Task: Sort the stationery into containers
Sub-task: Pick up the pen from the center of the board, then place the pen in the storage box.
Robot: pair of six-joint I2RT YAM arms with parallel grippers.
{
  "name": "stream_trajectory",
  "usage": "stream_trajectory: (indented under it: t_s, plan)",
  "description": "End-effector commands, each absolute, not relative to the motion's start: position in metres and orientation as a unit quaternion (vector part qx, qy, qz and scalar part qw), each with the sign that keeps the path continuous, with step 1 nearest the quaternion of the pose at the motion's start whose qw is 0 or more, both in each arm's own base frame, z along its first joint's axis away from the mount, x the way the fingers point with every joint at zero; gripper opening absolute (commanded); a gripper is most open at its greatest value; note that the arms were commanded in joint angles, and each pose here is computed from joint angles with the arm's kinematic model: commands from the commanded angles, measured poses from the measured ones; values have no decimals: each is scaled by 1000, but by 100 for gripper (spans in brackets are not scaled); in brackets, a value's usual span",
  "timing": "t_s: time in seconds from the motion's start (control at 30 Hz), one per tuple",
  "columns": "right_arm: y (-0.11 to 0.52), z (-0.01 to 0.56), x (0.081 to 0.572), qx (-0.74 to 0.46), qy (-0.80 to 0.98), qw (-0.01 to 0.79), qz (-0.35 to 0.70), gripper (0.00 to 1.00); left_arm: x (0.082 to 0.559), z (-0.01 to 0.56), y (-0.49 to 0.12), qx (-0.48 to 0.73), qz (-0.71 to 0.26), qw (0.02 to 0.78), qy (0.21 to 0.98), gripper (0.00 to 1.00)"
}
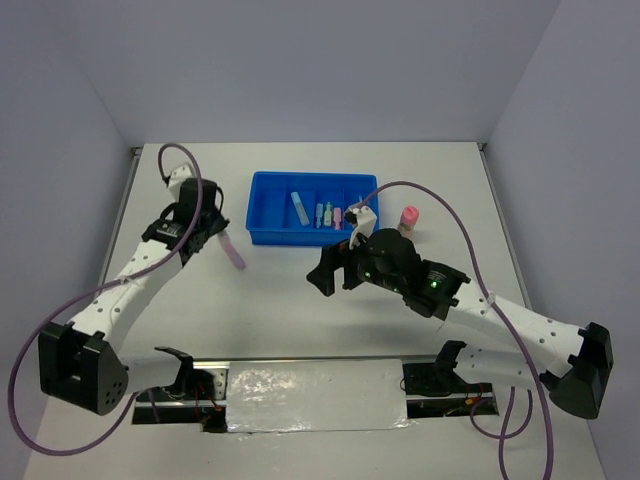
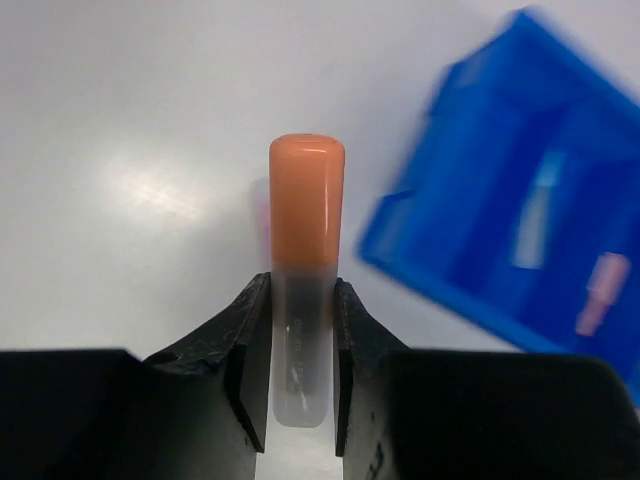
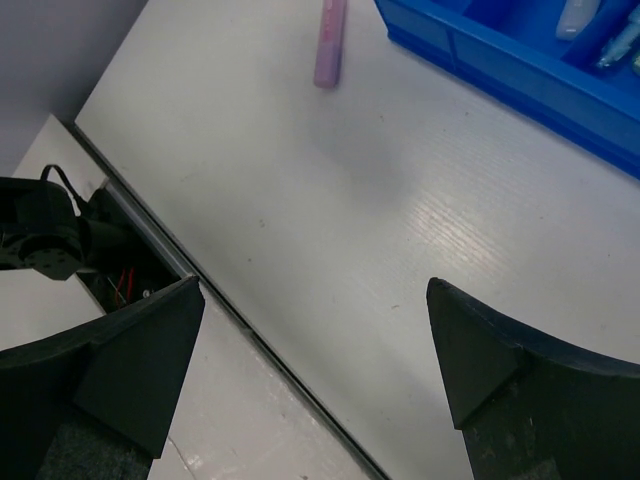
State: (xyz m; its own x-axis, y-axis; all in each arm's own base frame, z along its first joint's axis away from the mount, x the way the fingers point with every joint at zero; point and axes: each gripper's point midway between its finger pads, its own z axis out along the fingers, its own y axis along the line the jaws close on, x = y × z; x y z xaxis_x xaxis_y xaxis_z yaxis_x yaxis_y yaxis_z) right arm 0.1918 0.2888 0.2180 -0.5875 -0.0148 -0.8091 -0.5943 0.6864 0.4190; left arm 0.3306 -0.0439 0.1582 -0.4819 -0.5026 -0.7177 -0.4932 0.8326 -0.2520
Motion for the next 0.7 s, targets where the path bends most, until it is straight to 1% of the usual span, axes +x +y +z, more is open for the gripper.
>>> stream_trajectory:
  t_s: [0.0,0.03,0.07,0.1,0.13,0.2,0.23,0.27,0.3,0.33,0.37,0.4,0.5,0.57,0.6,0.67]
  plan:
    - [276,230,200,-164,808,451,341,100,381,198,-105,-157,-105,466,864,6]
    - [272,232,197,-162,807,453,342,100,399,221,-122,-121,-131,488,855,3]
    - [270,234,196,-161,806,454,343,100,413,201,-139,-100,-138,463,870,3]
    - [268,235,195,-162,806,455,343,100,419,203,-162,-67,-165,455,873,2]
    - [265,236,192,-163,806,454,343,100,436,226,-178,-41,-176,474,862,2]
    - [258,238,189,-159,808,455,338,100,461,222,-208,-11,-186,460,868,3]
    - [255,235,189,-158,810,455,336,100,468,217,-215,-5,-185,452,872,5]
    - [254,236,186,-159,809,454,338,100,477,190,-219,-6,-169,428,888,5]
    - [251,238,184,-157,806,457,341,100,487,202,-227,-4,-172,438,882,6]
    - [250,238,184,-157,806,457,341,100,493,197,-230,-5,-173,434,884,8]
    - [248,238,183,-158,806,457,342,100,498,177,-234,-4,-167,419,893,9]
    - [246,238,182,-158,806,458,341,100,503,179,-236,-6,-168,420,892,10]
    - [242,239,180,-158,806,459,338,100,503,157,-243,-8,-174,397,901,14]
    - [241,240,180,-159,805,461,338,100,503,152,-245,-10,-170,399,901,30]
    - [241,242,181,-160,804,463,338,100,501,149,-245,-12,-165,396,903,48]
    - [242,243,180,-162,804,461,339,100,498,156,-240,-24,-158,398,903,68]
